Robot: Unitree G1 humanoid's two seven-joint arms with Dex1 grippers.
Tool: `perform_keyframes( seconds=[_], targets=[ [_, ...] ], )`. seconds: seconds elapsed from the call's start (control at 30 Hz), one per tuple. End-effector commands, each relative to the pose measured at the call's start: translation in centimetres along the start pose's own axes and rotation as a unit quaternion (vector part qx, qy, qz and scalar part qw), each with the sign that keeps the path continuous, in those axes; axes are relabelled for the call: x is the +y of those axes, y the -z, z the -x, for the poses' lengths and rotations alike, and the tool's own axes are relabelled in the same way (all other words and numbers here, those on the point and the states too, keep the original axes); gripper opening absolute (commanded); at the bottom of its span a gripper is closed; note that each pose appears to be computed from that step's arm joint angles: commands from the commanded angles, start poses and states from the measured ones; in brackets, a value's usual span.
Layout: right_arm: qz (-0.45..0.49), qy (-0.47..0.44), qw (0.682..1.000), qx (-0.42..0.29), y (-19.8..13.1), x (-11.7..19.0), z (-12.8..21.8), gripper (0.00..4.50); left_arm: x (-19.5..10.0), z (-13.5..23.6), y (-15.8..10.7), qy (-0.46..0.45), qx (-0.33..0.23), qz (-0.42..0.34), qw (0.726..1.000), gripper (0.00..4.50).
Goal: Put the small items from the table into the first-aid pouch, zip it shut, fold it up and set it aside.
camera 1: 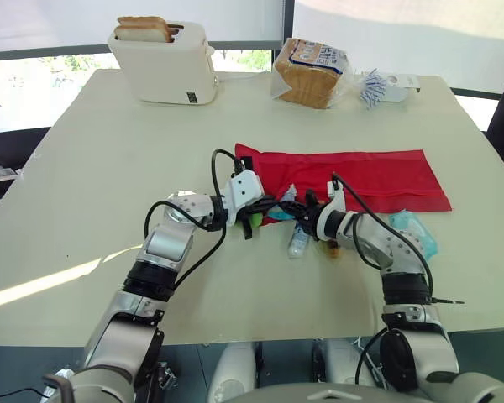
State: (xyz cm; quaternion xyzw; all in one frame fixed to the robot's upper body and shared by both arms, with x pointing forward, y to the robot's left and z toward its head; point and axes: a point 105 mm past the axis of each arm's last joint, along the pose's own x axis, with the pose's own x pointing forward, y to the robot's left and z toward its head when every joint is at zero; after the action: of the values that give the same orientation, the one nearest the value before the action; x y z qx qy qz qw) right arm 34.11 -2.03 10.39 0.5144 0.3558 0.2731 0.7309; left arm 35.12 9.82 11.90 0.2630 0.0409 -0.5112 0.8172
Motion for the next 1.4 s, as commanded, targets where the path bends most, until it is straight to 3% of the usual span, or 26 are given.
perform_keyframes(
  seconds=[0.03, 0.17, 0.3, 0.53, 0.67, 0.9, 1.07, 1.4],
  targets=[
    [0.005, -0.047, 0.999, 0.028, 1.2, 2.5, -0.6, 0.00, -0.2, -0.9, -1.9, -0.001, -0.036, -0.038, 0.999, 0.04],
    [0.010, -0.024, 0.999, 0.047, 2.0, 1.3, -0.5, 0.00, 1.0, -1.2, -3.4, -0.047, -0.077, -0.054, 0.994, 0.04],
    [0.007, -0.030, 0.999, 0.009, 0.2, 1.7, -0.7, 0.00, -0.5, -1.2, -3.5, -0.014, -0.094, -0.051, 0.994, 0.04],
    [0.010, -0.079, 0.993, -0.086, -3.4, 3.6, -0.4, 0.00, -2.9, -0.7, -1.9, 0.030, -0.073, -0.044, 0.996, 0.04],
    [0.028, -0.123, 0.987, -0.096, -3.3, 5.1, -0.1, 0.00, -2.6, -0.7, -1.6, 0.015, -0.066, -0.040, 0.997, 0.04],
    [0.040, -0.127, 0.987, -0.087, -1.9, 5.0, -0.2, 0.00, -2.1, -0.9, -1.3, 0.005, -0.064, -0.035, 0.997, 0.04],
    [0.060, -0.113, 0.989, -0.075, -0.9, 4.4, -0.2, 1.81, -1.6, -0.9, -1.2, 0.001, -0.063, -0.035, 0.997, 0.00],
    [0.110, -0.069, 0.990, -0.054, -0.3, 2.3, 0.7, 1.81, 1.4, -0.2, 0.9, -0.048, -0.049, 0.003, 0.998, 0.00]
  ],
)
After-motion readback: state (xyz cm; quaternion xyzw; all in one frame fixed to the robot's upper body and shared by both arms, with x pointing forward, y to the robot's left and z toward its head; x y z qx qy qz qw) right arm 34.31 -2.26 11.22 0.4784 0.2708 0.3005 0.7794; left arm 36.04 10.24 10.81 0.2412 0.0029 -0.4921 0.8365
